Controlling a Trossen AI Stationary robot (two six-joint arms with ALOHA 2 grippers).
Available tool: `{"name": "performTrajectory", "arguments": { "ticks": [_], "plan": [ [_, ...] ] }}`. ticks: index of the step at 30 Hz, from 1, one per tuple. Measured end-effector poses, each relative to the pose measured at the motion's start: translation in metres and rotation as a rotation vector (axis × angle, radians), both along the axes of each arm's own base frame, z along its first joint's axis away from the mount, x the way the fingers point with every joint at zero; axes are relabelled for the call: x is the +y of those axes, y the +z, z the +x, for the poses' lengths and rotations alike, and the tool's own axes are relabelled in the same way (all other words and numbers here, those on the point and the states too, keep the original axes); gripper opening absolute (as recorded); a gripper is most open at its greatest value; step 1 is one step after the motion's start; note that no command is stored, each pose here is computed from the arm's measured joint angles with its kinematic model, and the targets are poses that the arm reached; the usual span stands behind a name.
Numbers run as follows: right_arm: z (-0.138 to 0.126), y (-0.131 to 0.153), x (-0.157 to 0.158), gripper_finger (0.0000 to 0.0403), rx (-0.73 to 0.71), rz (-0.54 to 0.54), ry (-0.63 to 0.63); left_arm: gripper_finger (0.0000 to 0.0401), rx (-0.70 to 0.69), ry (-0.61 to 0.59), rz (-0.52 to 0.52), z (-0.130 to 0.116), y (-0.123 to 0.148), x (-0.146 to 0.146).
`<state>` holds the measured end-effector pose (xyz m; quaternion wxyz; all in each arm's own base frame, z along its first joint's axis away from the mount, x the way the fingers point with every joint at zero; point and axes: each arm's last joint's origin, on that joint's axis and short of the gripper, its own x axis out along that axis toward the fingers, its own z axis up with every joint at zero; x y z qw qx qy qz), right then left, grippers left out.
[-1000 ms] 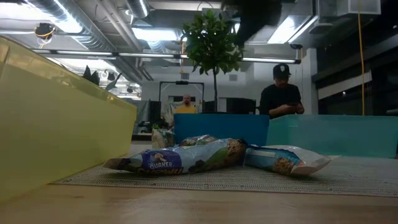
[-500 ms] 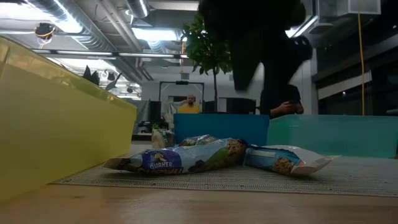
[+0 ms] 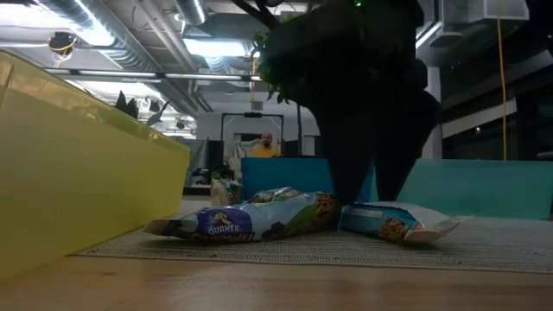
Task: Pick and place Granola Bars by type
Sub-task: Put the yellow granola bar into the yellow bin
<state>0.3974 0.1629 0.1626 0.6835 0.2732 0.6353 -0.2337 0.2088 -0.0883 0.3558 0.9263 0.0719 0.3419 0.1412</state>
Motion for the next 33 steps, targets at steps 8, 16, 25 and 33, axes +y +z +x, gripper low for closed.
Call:
{"name": "performTrajectory", "arguments": {
  "ticks": [8, 16, 25, 33],
  "plan": [
    [0.002, -0.016, 0.001, 0.0315, 0.038, -0.016, 0.003, 0.0143, -0.003, 0.006, -0.010, 0.000, 0.000, 0.000],
    [0.002, -0.019, 0.001, 0.0238, 0.041, -0.017, 0.009, 0.0143, -0.004, 0.009, -0.016, 0.000, 0.000, 0.000],
    [0.002, -0.019, 0.001, 0.0078, 0.043, -0.021, 0.059, 0.0143, -0.005, 0.009, -0.016, 0.000, 0.000, 0.000],
    [-0.016, 0.004, -0.005, 0.0030, 0.153, -0.047, 0.135, 0.0143, -0.004, 0.008, -0.017, 0.000, 0.000, 0.000]
  ]
}}
